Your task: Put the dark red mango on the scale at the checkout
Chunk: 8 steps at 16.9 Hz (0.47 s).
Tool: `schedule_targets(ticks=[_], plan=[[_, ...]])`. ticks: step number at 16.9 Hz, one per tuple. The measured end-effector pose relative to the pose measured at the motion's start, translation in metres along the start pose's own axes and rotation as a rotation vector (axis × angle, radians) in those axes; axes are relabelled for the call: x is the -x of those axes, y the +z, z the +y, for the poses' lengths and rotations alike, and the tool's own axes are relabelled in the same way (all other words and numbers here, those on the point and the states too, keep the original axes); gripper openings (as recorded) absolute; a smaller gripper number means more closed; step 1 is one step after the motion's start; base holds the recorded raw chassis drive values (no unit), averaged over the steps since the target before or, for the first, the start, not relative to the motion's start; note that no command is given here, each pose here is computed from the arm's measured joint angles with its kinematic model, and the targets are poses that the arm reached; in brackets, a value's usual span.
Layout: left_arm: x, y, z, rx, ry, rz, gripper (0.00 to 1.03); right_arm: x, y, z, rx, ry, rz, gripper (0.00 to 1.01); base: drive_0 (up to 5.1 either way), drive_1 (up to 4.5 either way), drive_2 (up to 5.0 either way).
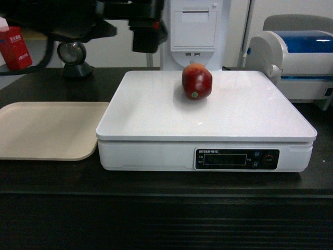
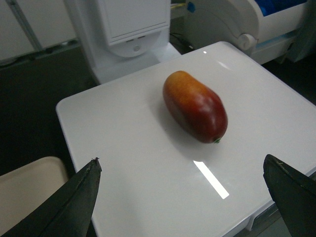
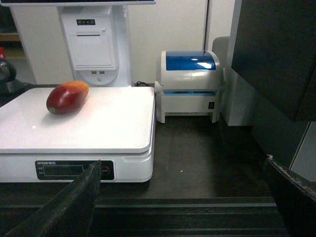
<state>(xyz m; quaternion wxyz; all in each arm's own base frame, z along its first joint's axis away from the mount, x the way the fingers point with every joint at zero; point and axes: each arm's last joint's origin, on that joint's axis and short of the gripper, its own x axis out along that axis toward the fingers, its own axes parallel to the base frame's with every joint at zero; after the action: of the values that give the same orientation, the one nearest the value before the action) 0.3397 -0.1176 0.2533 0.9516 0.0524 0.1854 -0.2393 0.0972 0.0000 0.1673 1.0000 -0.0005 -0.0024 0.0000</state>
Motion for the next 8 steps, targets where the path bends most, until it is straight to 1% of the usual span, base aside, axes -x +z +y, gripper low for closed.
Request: schedule_targets(ticks=[1, 2, 3, 4, 6, 7, 8], plan=[[0.015, -0.007, 0.010, 0.007, 0.044, -0.017, 0.98, 0.000, 0.000, 0.000, 0.000, 0.000, 0.000, 0.98, 0.0, 0.00, 0.0], [0.023, -0.012, 0.015, 0.013, 0.084, -0.028, 0.98, 0.000, 0.000, 0.000, 0.000, 0.000, 0.000, 0.98, 0.0, 0.00, 0.0], [0.039, -0.021, 0.023, 0.025, 0.130, -0.035, 0.98, 0.000, 0.000, 0.000, 0.000, 0.000, 0.000, 0.98, 0.0, 0.00, 0.0], [0.048, -0.026, 0.025, 0.030, 0.151, -0.037, 0.98, 0.000, 0.000, 0.000, 0.000, 0.000, 0.000, 0.98, 0.0, 0.00, 0.0], [0.072, -0.036, 0.027, 0.023, 0.193, -0.062, 0.98, 0.000, 0.000, 0.000, 0.000, 0.000, 0.000, 0.98, 0.0, 0.00, 0.0], [0.092, -0.049, 0.032, 0.013, 0.264, -0.075, 0.98, 0.000, 0.000, 0.000, 0.000, 0.000, 0.000, 0.98, 0.0, 0.00, 0.0], [0.099, -0.060, 0.036, 0.025, 0.290, -0.059, 0.98, 0.000, 0.000, 0.000, 0.000, 0.000, 0.000, 0.98, 0.0, 0.00, 0.0]])
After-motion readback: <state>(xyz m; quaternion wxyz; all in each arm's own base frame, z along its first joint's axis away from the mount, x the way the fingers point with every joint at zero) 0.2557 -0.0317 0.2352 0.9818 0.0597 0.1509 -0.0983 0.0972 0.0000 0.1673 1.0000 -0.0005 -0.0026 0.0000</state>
